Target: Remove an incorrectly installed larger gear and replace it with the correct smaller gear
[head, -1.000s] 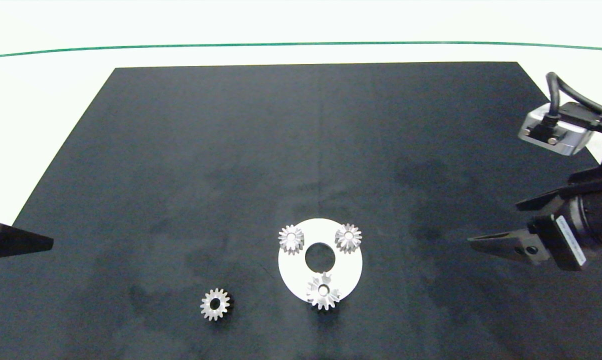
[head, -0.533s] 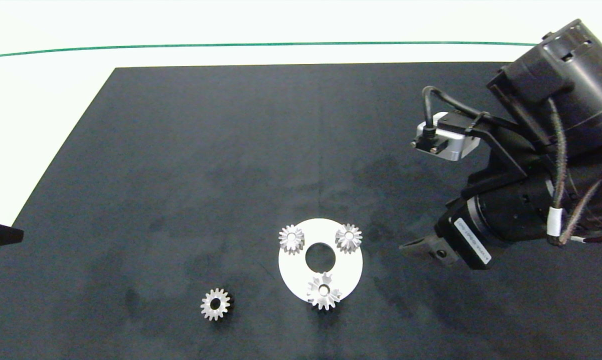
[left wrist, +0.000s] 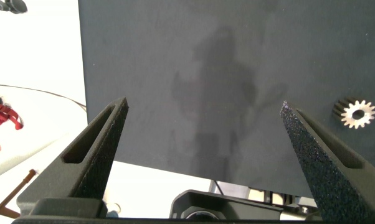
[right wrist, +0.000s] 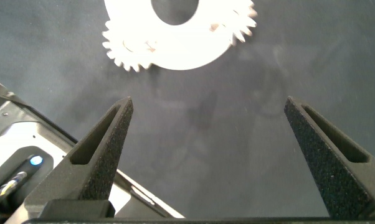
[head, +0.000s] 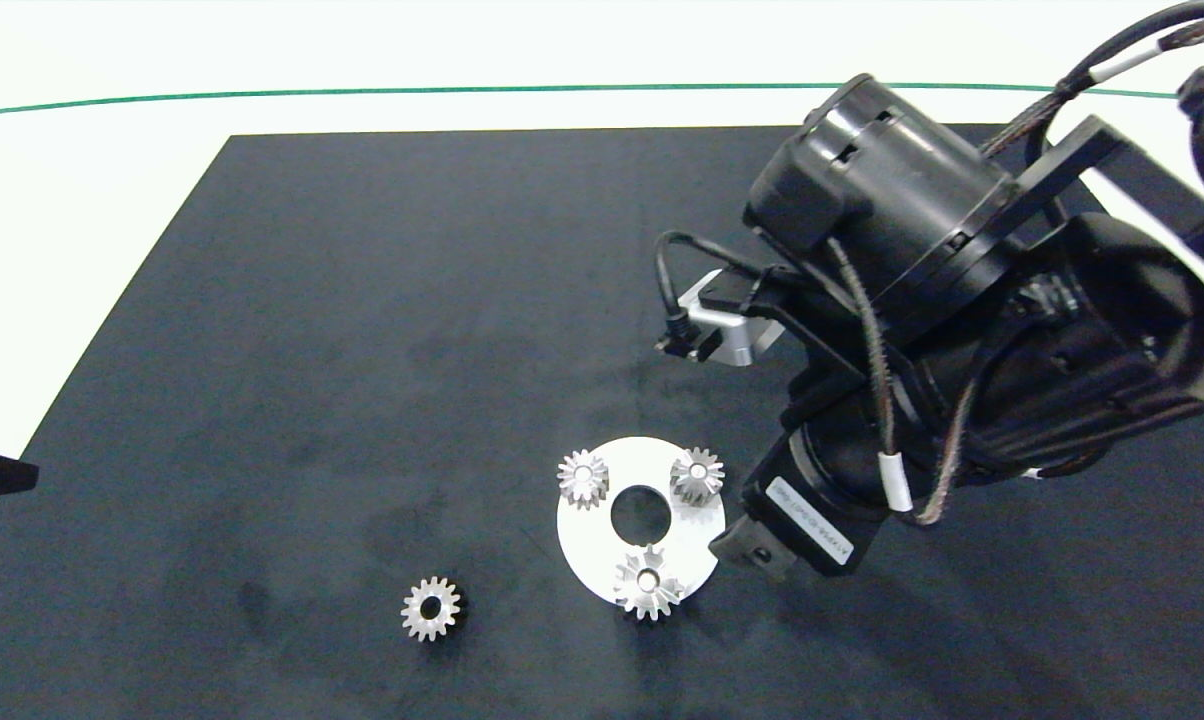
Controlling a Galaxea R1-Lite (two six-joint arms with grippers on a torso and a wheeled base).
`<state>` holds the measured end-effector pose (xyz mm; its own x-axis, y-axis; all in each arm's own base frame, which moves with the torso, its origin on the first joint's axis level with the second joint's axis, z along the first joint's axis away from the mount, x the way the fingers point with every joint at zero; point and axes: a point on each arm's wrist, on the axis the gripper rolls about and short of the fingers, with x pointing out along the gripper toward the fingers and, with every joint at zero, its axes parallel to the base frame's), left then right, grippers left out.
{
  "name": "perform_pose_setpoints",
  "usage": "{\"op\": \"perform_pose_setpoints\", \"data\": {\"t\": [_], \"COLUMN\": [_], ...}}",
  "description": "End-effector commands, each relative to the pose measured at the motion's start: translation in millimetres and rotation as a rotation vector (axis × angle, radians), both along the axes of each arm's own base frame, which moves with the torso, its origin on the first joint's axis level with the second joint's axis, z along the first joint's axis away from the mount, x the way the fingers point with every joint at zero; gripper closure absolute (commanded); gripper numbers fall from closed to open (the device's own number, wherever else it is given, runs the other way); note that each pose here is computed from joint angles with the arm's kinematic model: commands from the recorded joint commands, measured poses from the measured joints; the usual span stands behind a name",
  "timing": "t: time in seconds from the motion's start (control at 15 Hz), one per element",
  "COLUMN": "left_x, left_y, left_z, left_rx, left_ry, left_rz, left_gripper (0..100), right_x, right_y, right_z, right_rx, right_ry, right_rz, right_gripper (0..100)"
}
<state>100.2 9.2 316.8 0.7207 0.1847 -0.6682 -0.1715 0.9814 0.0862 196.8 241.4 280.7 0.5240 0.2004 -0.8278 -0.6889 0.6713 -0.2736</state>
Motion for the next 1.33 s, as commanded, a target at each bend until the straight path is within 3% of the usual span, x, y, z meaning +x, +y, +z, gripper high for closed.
{"op": "perform_pose_setpoints", "data": {"t": [0.07, 0.67, 1.07, 1.33], "left_x": [-1.1, -3.1, -3.6, -4.0], "left_y": [0.1, 0.1, -0.1, -0.1], "left_z": [0.0, 1.4, 1.9, 1.7], "left_rx": [-0.001, 0.0, 0.001, 0.001], "left_ry": [0.001, -0.009, -0.012, -0.012], "left_rz": [0.003, 0.005, 0.002, 0.002], "left_gripper": [0, 0, 0, 0], "right_x": [0.4, 5.1, -0.6, 8.1], "right_y": [23.3, 64.7, 73.7, 76.0], "right_z": [-13.8, -52.1, -59.5, -70.8], "right_rx": [-0.041, -0.111, -0.13, -0.17], "right_ry": [0.012, 0.064, 0.073, 0.072], "right_rz": [0.041, 0.089, 0.116, 0.094], "right_gripper": [0, 0, 0, 0]}}
